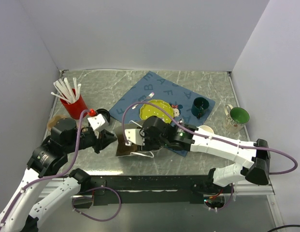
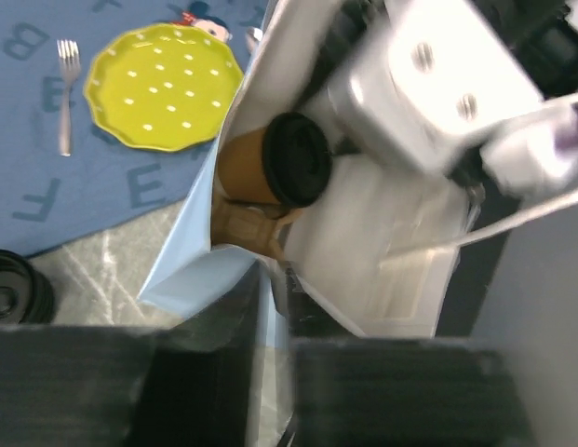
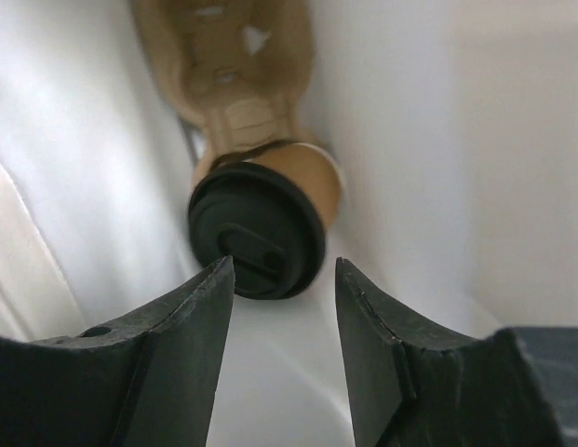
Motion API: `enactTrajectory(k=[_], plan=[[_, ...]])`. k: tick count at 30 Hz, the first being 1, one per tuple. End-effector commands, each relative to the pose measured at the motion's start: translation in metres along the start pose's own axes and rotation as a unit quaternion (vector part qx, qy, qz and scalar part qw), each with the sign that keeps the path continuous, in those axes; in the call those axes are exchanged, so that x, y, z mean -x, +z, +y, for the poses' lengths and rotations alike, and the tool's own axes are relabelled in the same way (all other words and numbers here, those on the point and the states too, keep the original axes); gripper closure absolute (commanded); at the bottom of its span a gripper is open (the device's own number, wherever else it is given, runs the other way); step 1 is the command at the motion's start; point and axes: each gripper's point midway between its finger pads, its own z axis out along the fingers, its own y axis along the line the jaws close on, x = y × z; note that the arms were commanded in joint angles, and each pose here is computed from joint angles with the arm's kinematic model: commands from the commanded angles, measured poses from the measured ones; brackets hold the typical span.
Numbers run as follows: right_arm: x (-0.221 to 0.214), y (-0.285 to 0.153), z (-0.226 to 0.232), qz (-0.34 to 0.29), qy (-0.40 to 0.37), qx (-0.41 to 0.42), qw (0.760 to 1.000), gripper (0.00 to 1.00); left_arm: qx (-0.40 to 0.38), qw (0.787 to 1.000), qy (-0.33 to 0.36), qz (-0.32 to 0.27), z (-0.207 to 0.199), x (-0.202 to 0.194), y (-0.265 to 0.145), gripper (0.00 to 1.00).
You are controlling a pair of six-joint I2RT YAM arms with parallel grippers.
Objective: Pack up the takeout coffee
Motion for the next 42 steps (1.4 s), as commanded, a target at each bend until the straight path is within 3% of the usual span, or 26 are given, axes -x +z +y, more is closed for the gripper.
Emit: enactTrajectory(k=[1, 3, 4, 8, 10, 14, 21, 25, 29, 31, 32, 34, 38, 42], plan=[[0.006, 0.007, 0.012, 0.002, -0.027, 0.009, 1.000, 0.46, 0.042, 0.998, -0.014, -0.039, 0.014, 0.024, 0.001, 0.60], [0.010, 0.008, 0.014, -0.001, -0.018, 0.014, 1.000, 0.48, 0.062, 0.996, -0.060, -0.037, 0.015, 0.026, -0.005, 0.38], [0.011, 0.007, 0.014, -0.003, -0.016, 0.014, 1.000, 0.49, 0.066, 0.995, -0.069, -0.035, 0.015, 0.027, -0.008, 0.36], [0.019, 0.007, 0.014, -0.013, -0.010, 0.010, 1.000, 0.50, 0.105, 0.984, -0.137, -0.038, 0.013, 0.036, -0.033, 0.35], [0.021, 0.008, 0.014, -0.015, -0.008, 0.011, 1.000, 0.51, 0.135, 0.968, -0.207, -0.032, 0.015, 0.030, -0.039, 0.30], [0.026, 0.011, 0.016, -0.020, -0.004, 0.010, 1.000, 0.52, 0.133, 0.935, -0.328, 0.012, 0.002, 0.008, -0.035, 0.33], [0.030, 0.012, 0.021, -0.028, 0.007, 0.010, 1.000, 0.53, 0.137, 0.916, -0.377, 0.032, 0.003, -0.011, -0.021, 0.35], [0.029, 0.013, 0.029, -0.029, 0.015, 0.013, 0.999, 0.54, 0.131, 0.907, -0.398, 0.045, 0.001, -0.025, -0.013, 0.43], [0.024, 0.014, 0.039, -0.029, 0.021, 0.014, 0.999, 0.55, 0.149, 0.912, -0.379, 0.046, 0.009, -0.037, -0.010, 0.49], [0.023, 0.013, 0.043, -0.029, 0.021, 0.013, 0.999, 0.56, 0.143, 0.921, -0.363, 0.020, 0.014, -0.030, -0.005, 0.68], [0.025, 0.012, 0.043, -0.032, 0.020, 0.011, 0.999, 0.56, 0.138, 0.927, -0.348, 0.004, 0.013, -0.024, -0.008, 0.88], [0.030, 0.010, 0.039, -0.041, 0.022, -0.001, 0.999, 0.56, 0.143, 0.932, -0.332, -0.028, 0.018, -0.015, -0.012, 0.99], [0.047, 0.000, 0.023, -0.075, 0.017, -0.030, 0.997, 0.46, 0.176, 0.929, -0.297, -0.129, 0.026, 0.002, -0.042, 0.99], [0.045, 0.001, 0.022, -0.061, -0.011, -0.023, 0.998, 0.39, 0.157, 0.937, -0.280, -0.138, 0.017, -0.006, -0.045, 0.99]])
